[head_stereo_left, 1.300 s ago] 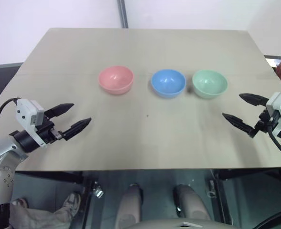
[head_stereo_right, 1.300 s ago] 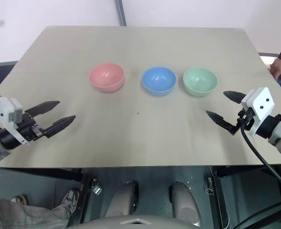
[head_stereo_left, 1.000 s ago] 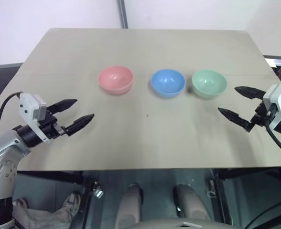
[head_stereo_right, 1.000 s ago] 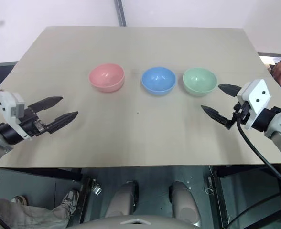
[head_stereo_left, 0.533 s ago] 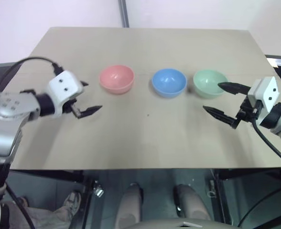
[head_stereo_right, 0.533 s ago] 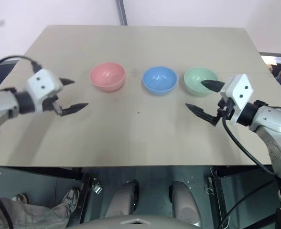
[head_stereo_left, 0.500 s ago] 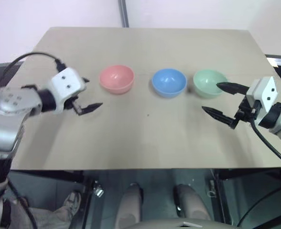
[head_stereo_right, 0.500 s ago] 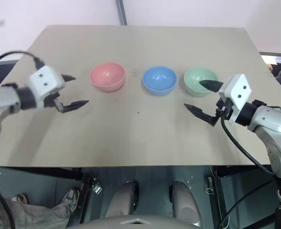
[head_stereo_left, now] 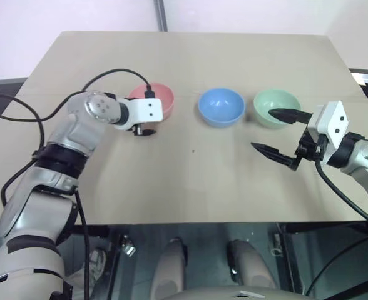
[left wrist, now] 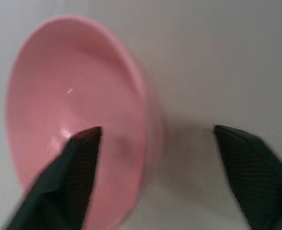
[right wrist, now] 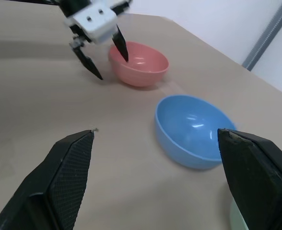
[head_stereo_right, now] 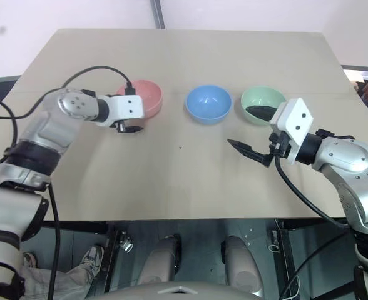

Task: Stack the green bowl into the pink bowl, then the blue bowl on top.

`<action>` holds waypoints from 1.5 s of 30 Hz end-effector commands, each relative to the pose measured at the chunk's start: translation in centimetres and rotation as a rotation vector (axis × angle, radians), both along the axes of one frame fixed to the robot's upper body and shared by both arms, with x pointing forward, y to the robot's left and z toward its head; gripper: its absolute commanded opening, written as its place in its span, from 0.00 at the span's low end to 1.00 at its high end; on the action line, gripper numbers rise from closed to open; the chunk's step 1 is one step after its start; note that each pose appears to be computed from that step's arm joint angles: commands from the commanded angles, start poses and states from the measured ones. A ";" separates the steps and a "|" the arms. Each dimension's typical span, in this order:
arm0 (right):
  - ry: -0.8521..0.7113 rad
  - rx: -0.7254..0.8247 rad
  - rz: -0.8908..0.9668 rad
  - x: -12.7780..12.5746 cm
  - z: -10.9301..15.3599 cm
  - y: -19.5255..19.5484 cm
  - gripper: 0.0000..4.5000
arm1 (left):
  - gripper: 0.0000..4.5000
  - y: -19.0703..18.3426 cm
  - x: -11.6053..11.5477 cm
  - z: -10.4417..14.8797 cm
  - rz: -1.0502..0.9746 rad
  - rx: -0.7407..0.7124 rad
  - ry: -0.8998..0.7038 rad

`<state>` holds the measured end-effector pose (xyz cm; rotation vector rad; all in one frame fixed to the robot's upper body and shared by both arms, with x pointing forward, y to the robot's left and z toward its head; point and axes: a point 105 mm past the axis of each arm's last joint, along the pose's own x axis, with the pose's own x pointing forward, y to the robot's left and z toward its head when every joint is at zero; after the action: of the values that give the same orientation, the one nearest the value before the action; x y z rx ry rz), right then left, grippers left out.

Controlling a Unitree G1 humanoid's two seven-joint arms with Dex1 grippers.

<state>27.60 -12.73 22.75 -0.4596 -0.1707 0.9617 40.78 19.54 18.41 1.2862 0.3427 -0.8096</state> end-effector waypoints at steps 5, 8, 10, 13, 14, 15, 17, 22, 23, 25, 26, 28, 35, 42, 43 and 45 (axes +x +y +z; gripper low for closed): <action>-0.051 -0.018 0.028 -1.2 1.3 0.2 1.00 | 0.01 -0.1 0.6 2.0 -0.036 0.017 -0.056; -0.049 -0.020 0.033 -1.3 1.3 0.3 1.00 | 0.01 -0.6 0.0 2.6 -0.071 -0.007 -0.052; -0.045 -0.021 0.035 -1.3 1.2 0.2 1.00 | 0.01 -1.3 -1.4 3.2 -0.132 -0.045 -0.025; -0.040 -0.018 0.032 -1.2 1.1 -0.1 1.00 | 0.01 -3.1 -5.4 3.4 -0.295 -0.080 0.046; -0.036 -0.015 0.030 -1.1 1.0 -0.1 1.00 | 0.01 -3.6 -6.8 3.5 -0.339 -0.087 0.066; -0.034 -0.013 0.030 -1.0 0.9 -0.1 1.00 | 0.01 -3.8 -8.2 3.3 -0.365 -0.091 0.102; -0.031 -0.005 0.031 -0.9 0.8 -0.1 1.00 | 0.01 -4.0 -10.4 2.9 -0.407 -0.079 0.170; -0.028 0.005 0.039 -0.6 0.6 0.2 1.00 | 0.01 -4.6 -12.8 2.0 -0.452 -0.079 0.228; -0.027 0.008 0.040 -0.6 0.6 0.3 1.00 | 0.01 -4.9 -12.8 1.7 -0.453 -0.083 0.228; -0.027 0.015 0.041 -0.5 0.6 0.3 1.00 | 0.01 -5.4 -12.7 1.1 -0.466 -0.077 0.229; -0.027 0.013 0.042 -0.4 0.6 0.3 1.00 | 0.15 -5.7 -12.6 0.9 -0.474 -0.077 0.222; -0.026 0.013 0.041 -0.4 0.5 0.3 1.00 | 0.30 -6.2 -12.2 0.8 -0.476 -0.076 0.211; -0.033 0.011 0.027 -0.2 0.3 0.3 1.00 | 1.00 -7.2 -11.8 1.6 -0.486 -0.136 0.174; -0.035 -0.111 -0.128 4.2 -1.1 -1.1 1.00 | 1.00 -4.5 -14.1 5.3 -0.373 -0.439 0.233; -0.033 -0.120 -0.131 4.8 -1.2 -1.2 1.00 | 1.00 -4.3 -14.4 5.7 -0.367 -0.521 0.252; -0.017 -0.146 -0.144 6.1 -1.6 -1.3 1.00 | 1.00 -3.8 -14.6 6.6 -0.373 -0.673 0.218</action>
<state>33.17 -14.15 20.46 -0.5644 -0.0538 0.8322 26.75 15.52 23.42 0.6933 0.0765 -1.2762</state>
